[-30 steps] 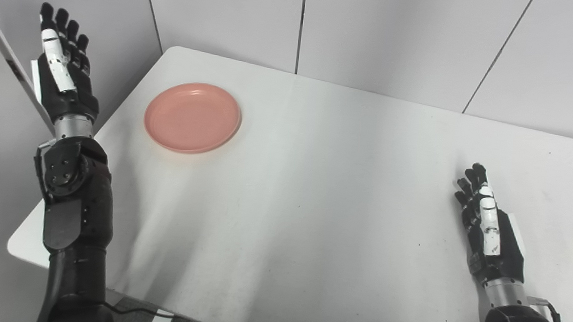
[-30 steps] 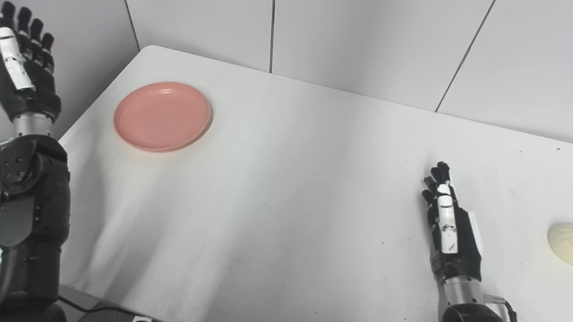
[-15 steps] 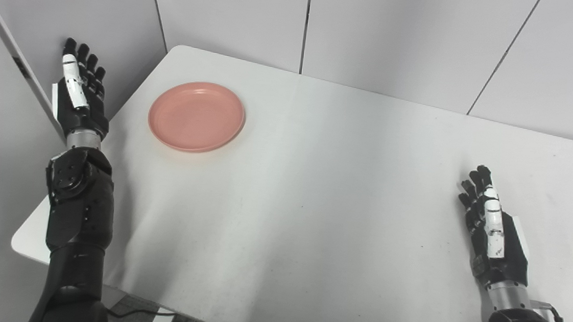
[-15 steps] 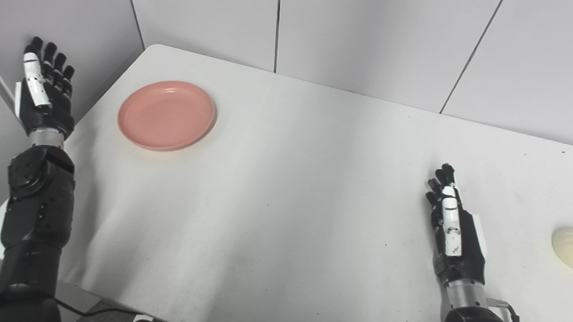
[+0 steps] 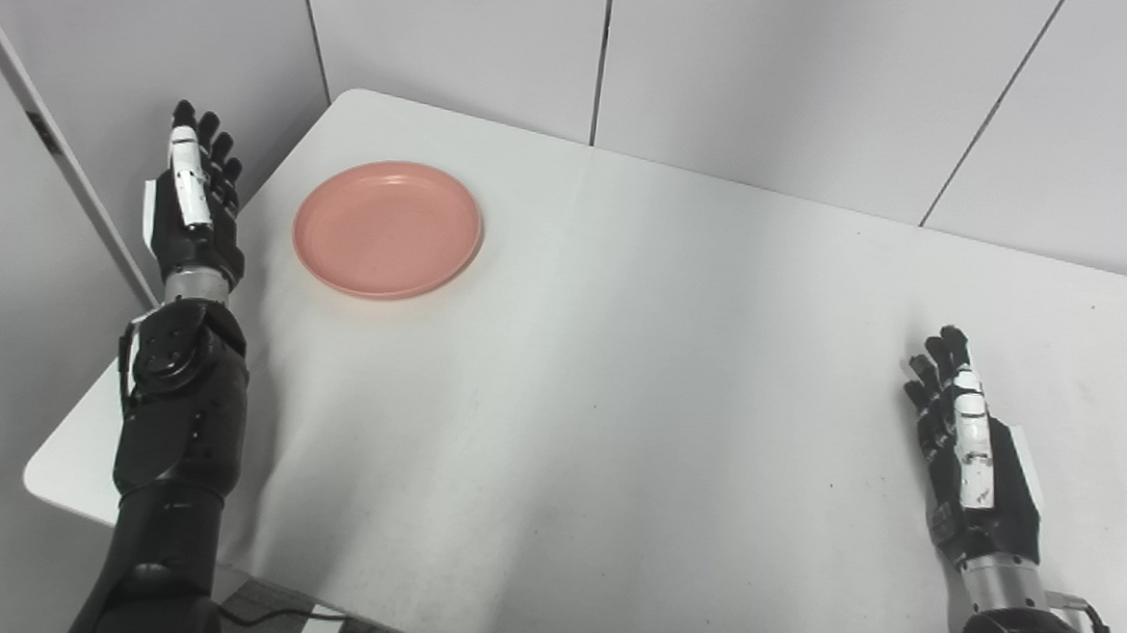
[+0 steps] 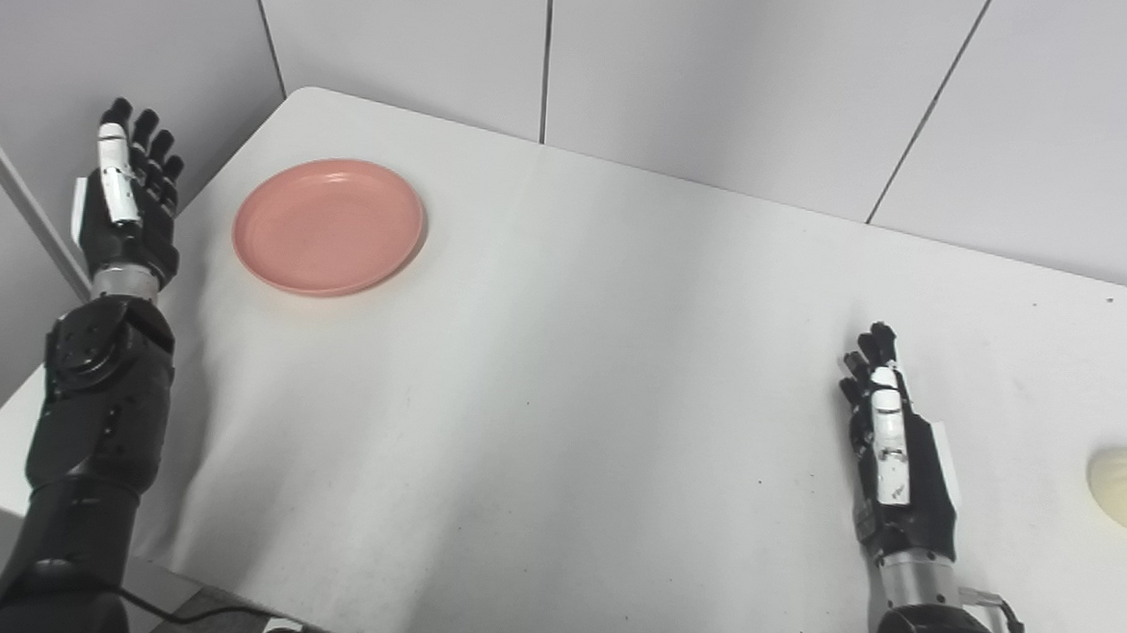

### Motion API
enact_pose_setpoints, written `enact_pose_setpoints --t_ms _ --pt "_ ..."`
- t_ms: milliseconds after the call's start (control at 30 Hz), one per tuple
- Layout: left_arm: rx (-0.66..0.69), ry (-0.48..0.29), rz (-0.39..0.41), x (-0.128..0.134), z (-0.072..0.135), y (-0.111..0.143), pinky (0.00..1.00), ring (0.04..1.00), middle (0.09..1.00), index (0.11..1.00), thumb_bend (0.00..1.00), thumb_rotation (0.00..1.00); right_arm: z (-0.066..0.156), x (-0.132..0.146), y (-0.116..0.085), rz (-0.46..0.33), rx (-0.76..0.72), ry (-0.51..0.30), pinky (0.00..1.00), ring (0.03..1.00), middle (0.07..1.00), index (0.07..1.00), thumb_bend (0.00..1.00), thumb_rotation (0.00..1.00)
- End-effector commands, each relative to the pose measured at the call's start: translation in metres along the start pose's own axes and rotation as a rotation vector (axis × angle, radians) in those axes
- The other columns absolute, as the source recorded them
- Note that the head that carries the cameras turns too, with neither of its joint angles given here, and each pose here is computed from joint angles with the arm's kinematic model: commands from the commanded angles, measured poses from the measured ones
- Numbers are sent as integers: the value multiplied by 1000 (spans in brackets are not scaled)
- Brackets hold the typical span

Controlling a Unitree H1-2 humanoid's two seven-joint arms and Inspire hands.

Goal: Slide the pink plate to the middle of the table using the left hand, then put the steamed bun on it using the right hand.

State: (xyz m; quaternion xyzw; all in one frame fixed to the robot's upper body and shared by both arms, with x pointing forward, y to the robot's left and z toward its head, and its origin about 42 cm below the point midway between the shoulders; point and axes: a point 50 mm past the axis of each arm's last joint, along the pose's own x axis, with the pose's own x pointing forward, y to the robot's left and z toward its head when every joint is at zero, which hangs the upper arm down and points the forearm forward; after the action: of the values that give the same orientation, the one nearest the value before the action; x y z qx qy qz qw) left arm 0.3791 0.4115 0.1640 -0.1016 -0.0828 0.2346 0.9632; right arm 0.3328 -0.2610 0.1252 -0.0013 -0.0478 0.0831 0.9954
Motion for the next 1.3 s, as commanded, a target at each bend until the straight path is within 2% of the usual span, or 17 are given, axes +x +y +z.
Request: enact_pose_setpoints --t_ms 0,267,1000,1133,1267 --pt "8 -45 -27 10 16 -8 1000 990 985 998 428 1000 -17 -15 0 -18 20 59 1000 1000 1000 1000 119 1000" --pt "-2 17 -43 8 1 -13 1000 985 983 999 408 1000 -17 -14 -1 -17 18 64 1000 1000 1000 1000 123 1000" --pt "7 90 -32 8 -21 -4 1000 988 981 996 407 1000 -17 -15 0 -17 16 58 1000 1000 1000 1000 123 1000" --pt "10 106 -58 8 -26 -10 1000 982 981 994 408 1000 -18 -14 0 -10 19 54 1000 1000 1000 1000 124 1000" --pt "10 138 -118 6 -30 -24 972 965 964 981 402 1000 -17 -15 1 -12 8 57 1000 1000 1000 1000 130 1000"
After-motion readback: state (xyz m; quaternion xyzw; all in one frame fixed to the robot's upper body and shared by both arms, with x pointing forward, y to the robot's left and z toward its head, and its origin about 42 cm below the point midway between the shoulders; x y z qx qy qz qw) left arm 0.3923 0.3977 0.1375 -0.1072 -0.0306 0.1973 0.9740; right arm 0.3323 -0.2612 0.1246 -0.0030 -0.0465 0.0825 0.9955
